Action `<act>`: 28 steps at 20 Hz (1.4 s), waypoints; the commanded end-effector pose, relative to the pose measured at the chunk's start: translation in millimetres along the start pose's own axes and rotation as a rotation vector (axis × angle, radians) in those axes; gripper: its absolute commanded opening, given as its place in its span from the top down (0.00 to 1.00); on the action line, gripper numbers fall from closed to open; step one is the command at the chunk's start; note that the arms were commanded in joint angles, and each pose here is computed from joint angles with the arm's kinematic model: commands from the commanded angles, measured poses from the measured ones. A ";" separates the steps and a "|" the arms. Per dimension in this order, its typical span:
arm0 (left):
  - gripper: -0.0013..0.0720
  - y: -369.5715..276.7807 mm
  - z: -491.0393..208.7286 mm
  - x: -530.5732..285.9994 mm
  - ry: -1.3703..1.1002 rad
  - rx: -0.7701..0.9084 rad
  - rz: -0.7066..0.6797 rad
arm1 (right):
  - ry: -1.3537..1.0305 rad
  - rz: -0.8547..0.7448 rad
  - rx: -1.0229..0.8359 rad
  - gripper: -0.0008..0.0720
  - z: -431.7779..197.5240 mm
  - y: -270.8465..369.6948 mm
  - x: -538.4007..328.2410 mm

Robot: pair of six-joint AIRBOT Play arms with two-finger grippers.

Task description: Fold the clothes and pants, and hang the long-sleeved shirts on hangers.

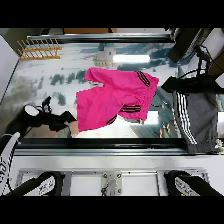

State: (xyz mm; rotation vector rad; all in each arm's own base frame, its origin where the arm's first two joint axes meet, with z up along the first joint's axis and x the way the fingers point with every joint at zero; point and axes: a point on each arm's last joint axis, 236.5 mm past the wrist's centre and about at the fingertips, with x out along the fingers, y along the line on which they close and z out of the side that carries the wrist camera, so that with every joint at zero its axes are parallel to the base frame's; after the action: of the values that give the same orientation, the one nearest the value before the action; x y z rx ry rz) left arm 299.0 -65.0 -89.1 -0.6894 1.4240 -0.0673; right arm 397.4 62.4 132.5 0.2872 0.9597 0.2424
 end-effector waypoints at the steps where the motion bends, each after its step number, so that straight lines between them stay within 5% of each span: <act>1: 0.13 8.3 -28.4 28.8 0.044 -0.108 -0.054 | 0.008 0.021 -0.021 0.22 -7.9 13.0 2.3; 8: 0.16 -40.9 -21.3 59.2 0.117 0.011 -0.090 | -0.001 0.026 -0.017 0.22 -5.8 14.2 2.2; 13: 0.97 -61.3 -9.8 62.0 0.111 0.070 -0.102 | 0.029 -0.001 -0.008 0.21 -16.3 3.0 8.7; 22: 0.97 -41.8 -35.6 14.3 0.088 0.226 -0.017 | 0.286 -0.097 0.753 0.22 -179.0 -38.9 106.4; 28: 0.97 -28.8 -71.5 5.2 0.085 0.233 -0.022 | 0.202 -0.053 0.843 0.22 -195.4 -18.5 160.9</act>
State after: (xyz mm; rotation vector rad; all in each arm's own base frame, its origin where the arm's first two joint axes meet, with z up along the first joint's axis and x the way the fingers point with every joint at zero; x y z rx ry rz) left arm 259.3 -120.6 -80.3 -0.5245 1.4663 -0.2768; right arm 312.6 110.4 -84.5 0.9370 1.3064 -0.1636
